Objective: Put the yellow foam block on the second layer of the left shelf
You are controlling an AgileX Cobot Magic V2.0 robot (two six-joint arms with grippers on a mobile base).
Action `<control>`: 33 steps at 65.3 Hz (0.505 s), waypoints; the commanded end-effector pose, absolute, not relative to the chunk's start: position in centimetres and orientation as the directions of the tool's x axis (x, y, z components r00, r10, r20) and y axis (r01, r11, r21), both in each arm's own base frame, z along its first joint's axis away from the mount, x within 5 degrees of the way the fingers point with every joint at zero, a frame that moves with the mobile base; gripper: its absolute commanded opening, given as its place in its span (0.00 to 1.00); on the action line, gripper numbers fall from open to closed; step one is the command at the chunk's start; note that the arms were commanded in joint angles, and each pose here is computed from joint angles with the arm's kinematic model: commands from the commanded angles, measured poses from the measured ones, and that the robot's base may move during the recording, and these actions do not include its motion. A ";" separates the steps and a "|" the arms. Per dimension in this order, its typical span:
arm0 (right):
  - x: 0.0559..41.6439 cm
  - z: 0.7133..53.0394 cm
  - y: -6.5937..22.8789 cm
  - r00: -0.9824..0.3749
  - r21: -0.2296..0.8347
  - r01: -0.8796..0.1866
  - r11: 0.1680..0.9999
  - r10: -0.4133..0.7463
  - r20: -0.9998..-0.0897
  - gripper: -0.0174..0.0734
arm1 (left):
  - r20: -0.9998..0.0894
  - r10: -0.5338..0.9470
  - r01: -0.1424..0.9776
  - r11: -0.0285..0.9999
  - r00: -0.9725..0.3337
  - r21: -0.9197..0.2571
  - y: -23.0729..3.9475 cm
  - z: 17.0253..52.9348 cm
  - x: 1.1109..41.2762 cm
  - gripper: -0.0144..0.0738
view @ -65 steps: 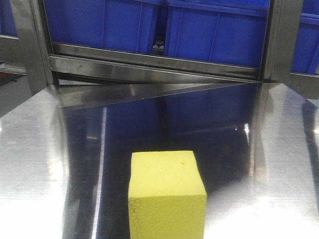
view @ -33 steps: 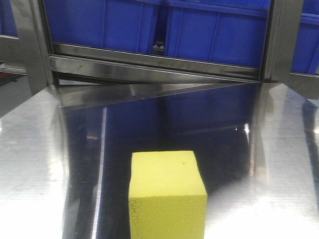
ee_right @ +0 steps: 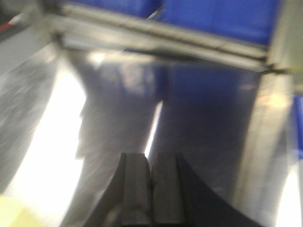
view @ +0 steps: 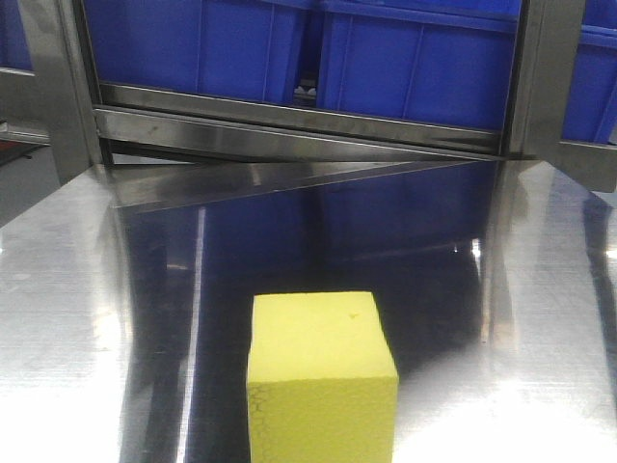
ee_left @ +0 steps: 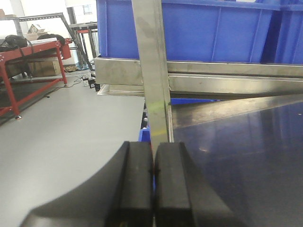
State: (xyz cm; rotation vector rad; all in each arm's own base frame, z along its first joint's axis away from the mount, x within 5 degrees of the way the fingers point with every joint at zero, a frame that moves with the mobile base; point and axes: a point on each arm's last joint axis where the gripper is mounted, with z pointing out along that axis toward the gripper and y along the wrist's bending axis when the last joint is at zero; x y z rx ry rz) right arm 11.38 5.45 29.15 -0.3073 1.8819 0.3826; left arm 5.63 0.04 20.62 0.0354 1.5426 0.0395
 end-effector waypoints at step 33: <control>17.1 31.6 15.6 -0.878 0.308 -0.183 0.934 -0.014 -0.478 0.88 | -0.994 0.036 0.008 0.999 0.106 0.038 -0.1 20.6 5.5 0.32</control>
